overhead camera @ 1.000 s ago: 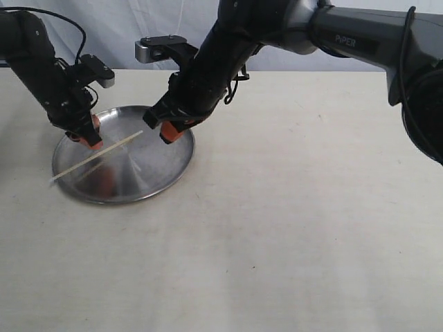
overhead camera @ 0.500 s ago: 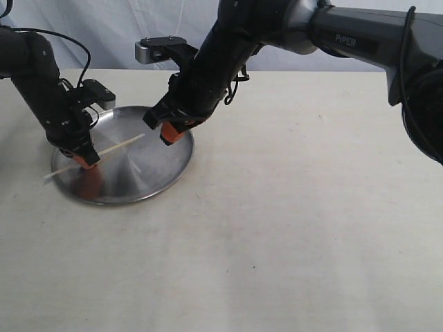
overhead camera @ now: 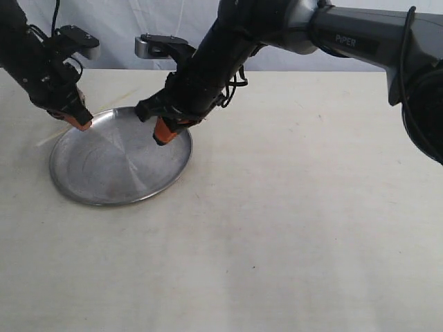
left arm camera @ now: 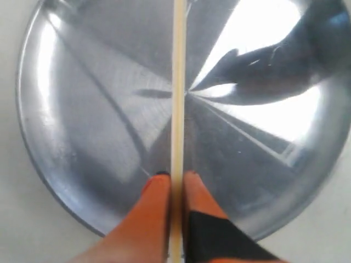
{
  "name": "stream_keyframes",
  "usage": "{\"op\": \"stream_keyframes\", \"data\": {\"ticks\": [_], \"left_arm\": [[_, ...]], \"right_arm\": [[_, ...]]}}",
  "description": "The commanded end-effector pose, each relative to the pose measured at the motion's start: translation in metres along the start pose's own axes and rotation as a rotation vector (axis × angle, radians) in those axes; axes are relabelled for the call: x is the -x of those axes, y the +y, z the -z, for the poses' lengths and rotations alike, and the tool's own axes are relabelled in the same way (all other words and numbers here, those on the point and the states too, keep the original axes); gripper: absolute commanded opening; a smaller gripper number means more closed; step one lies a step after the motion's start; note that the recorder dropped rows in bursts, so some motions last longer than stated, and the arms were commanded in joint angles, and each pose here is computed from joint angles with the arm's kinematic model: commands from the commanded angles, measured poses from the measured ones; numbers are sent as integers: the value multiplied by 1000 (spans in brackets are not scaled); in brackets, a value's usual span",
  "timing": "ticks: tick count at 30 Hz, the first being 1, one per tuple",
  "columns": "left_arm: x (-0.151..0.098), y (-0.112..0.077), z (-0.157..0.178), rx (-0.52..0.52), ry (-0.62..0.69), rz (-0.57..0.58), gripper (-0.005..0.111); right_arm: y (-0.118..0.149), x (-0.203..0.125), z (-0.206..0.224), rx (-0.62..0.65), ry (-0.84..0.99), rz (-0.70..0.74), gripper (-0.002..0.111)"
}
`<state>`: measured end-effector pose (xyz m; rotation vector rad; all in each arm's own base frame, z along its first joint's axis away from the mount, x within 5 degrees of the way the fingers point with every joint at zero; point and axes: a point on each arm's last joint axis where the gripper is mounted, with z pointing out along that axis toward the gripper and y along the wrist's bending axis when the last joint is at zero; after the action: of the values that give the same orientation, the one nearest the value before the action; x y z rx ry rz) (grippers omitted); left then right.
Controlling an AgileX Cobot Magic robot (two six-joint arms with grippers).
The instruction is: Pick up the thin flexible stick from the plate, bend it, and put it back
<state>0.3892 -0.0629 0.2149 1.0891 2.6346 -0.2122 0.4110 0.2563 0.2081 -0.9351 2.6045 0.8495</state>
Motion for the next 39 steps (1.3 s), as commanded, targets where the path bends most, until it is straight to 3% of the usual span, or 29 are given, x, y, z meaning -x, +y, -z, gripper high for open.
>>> {"op": "stream_keyframes", "data": {"ticks": [1, 4, 9, 17, 23, 27, 35, 37, 39], "left_arm": [[3, -13, 17, -70, -31, 30, 0], [6, -21, 22, -143, -67, 32, 0], [14, -48, 21, -360, -147, -7, 0], [12, -71, 6, -421, -96, -12, 0], [16, -78, 9, -509, -134, 35, 0], [17, -79, 9, -521, -142, 42, 0], [16, -79, 10, -526, -132, 37, 0], [16, -80, 10, -527, -133, 38, 0], [16, -80, 10, -527, -133, 38, 0]], "right_arm": [[-1, 9, 2, 51, -97, -175, -1], [-10, 9, 3, 96, -118, -258, -1], [-30, -3, 4, 263, -165, -404, -1], [-55, -46, 21, 561, -290, -444, -1], [-52, -67, 7, 608, -285, -414, -1], [-43, -65, 2, 622, -281, -390, -1], [-51, -70, 5, 583, -252, -366, -1], [-52, -70, 6, 581, -254, -365, 6], [-51, -71, 6, 573, -243, -355, 22]]}}
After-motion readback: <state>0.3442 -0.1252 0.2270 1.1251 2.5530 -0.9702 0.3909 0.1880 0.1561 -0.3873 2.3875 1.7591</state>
